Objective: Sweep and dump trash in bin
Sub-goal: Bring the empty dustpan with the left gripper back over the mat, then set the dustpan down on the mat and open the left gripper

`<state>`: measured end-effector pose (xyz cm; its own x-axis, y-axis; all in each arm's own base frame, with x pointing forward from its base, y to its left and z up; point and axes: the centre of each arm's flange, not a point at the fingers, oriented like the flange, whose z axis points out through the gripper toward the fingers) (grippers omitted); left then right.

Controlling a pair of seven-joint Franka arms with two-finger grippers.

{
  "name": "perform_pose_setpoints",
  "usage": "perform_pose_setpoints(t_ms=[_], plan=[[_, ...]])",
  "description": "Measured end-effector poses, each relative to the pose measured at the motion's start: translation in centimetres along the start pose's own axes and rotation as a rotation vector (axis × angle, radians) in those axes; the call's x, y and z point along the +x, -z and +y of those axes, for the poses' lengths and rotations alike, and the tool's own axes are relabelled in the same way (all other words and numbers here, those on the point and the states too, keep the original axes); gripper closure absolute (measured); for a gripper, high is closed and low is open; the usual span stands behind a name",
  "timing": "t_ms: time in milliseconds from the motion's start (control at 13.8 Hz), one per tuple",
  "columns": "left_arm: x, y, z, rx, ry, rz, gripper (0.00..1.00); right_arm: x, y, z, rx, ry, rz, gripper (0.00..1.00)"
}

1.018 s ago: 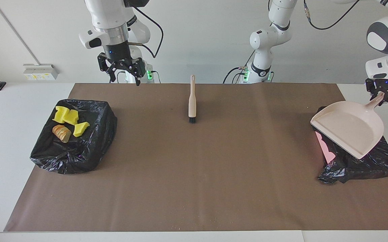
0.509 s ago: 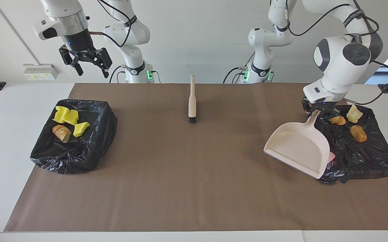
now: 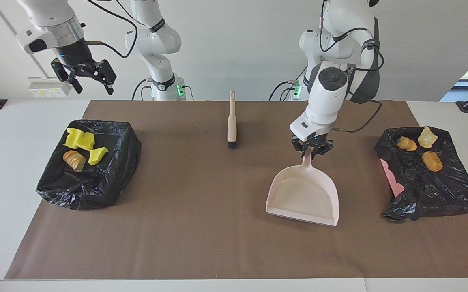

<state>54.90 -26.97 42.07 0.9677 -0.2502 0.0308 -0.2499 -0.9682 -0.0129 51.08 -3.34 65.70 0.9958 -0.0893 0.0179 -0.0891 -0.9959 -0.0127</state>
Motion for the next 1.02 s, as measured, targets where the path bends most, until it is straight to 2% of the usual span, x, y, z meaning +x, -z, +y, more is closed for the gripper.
perform_pose_setpoints(t_ms=[218,509,727,1018], plan=[[1.4,-0.6,6.5,-0.041,0.103,0.021,0.69,-0.9,-0.7,-1.7,-0.001,0.036,-0.018,0.00],[1.9,-0.7,12.1,-0.079,0.103,0.029,0.69,-3.2,-1.3,-3.4,0.002,0.054,-0.030,0.00],[2.9,-0.5,13.8,-0.091,0.110,0.046,0.69,-2.7,-1.1,-2.7,0.000,0.040,-0.004,0.00],[4.0,-2.5,15.1,-0.089,0.102,0.034,0.69,-1.1,-1.2,-1.4,-0.002,0.010,-0.004,0.00]])
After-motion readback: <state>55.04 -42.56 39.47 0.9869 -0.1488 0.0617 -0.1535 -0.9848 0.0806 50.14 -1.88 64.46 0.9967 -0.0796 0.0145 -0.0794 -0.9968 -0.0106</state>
